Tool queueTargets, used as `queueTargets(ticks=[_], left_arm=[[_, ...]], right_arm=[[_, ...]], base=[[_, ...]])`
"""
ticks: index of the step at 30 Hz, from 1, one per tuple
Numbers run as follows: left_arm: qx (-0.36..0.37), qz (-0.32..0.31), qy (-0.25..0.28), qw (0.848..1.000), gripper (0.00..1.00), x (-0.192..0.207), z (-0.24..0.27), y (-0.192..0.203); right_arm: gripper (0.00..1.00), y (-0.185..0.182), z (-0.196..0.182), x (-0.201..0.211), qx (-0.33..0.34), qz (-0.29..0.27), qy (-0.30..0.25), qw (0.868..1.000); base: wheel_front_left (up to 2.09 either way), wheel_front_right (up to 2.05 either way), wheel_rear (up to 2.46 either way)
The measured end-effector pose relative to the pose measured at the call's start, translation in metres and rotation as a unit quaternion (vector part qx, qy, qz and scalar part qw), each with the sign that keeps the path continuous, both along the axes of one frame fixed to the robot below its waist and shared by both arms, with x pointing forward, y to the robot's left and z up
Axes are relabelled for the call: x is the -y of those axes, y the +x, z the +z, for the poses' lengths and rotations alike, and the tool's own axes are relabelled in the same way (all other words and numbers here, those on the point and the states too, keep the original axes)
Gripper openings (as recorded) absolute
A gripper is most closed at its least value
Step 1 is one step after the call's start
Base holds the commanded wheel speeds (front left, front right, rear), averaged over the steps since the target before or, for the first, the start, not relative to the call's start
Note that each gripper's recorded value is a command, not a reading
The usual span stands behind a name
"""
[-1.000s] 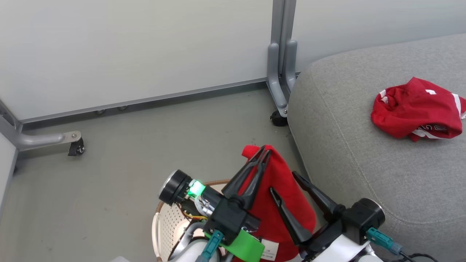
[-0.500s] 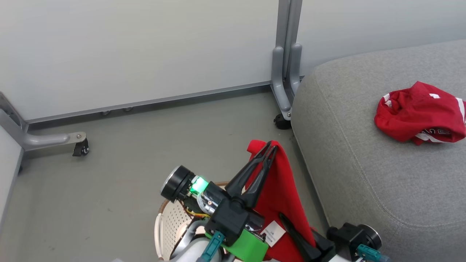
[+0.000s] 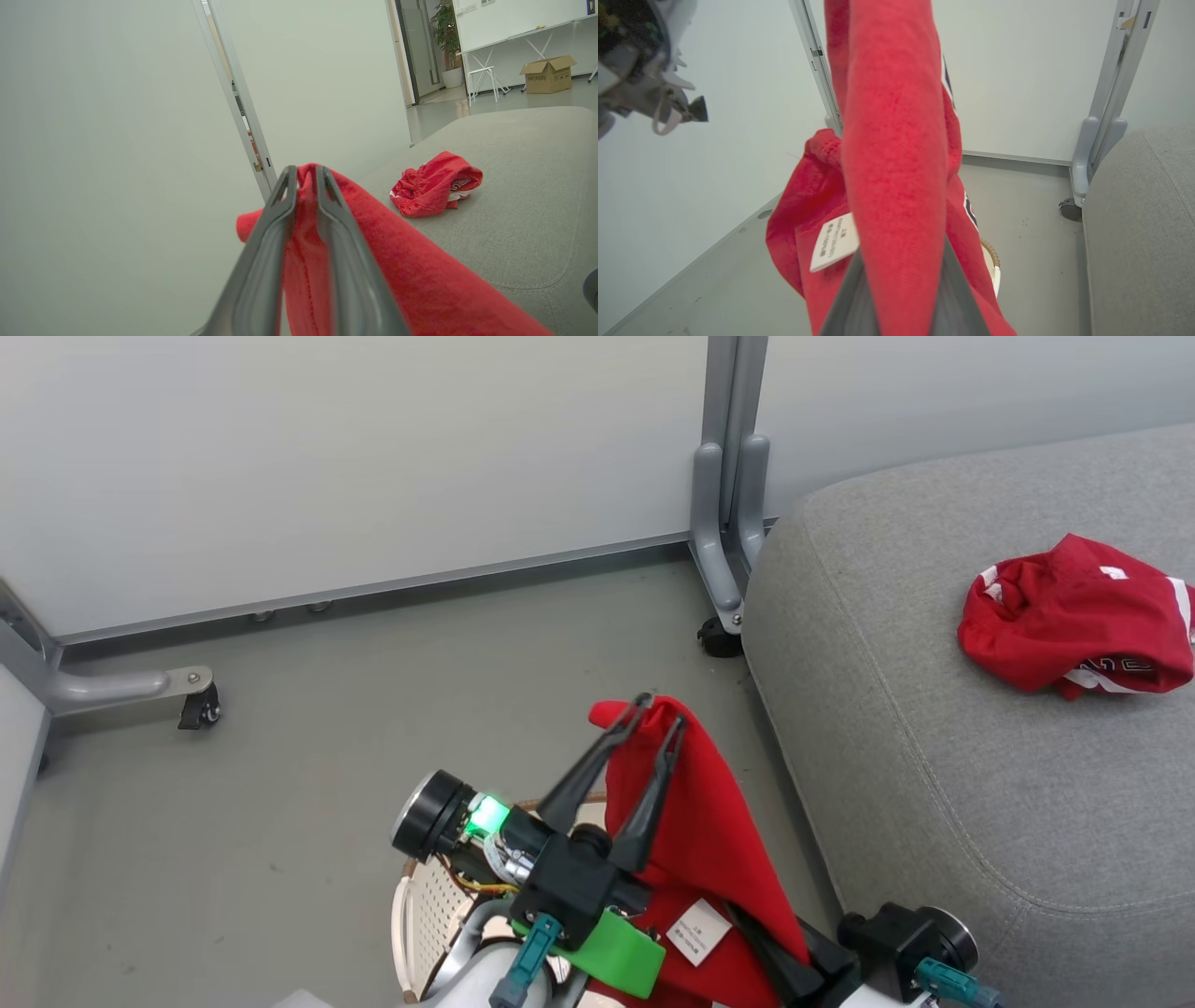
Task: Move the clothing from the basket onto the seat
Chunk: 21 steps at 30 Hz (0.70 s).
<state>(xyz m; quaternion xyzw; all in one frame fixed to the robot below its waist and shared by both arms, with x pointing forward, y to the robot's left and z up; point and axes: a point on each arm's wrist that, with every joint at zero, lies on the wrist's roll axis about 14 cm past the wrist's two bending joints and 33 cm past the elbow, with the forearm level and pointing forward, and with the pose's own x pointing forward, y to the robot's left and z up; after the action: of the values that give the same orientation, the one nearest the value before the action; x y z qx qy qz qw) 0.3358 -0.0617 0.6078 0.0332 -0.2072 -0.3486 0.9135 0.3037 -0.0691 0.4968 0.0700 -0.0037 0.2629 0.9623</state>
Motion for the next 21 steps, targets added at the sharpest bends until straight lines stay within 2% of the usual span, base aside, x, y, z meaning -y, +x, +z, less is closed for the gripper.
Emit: queueTargets(ticks=[12, 21], left_arm=[[-0.018, 0.004, 0.012, 1.000, 1.00, 0.001, -0.015, 0.008], [-0.104, -0.049, 0.007, 0.993, 1.00, 0.017, -0.052, 0.006]], right_arm=[[0.00, 0.006, 0.003, 0.011, 0.004, -0.021, 0.004, 1.000], [0.00, 0.017, 0.013, 0.047, 0.019, -0.080, 0.001, 0.997]], base=[[0.00, 0.00, 0.00], [0.00, 0.00, 0.00]])
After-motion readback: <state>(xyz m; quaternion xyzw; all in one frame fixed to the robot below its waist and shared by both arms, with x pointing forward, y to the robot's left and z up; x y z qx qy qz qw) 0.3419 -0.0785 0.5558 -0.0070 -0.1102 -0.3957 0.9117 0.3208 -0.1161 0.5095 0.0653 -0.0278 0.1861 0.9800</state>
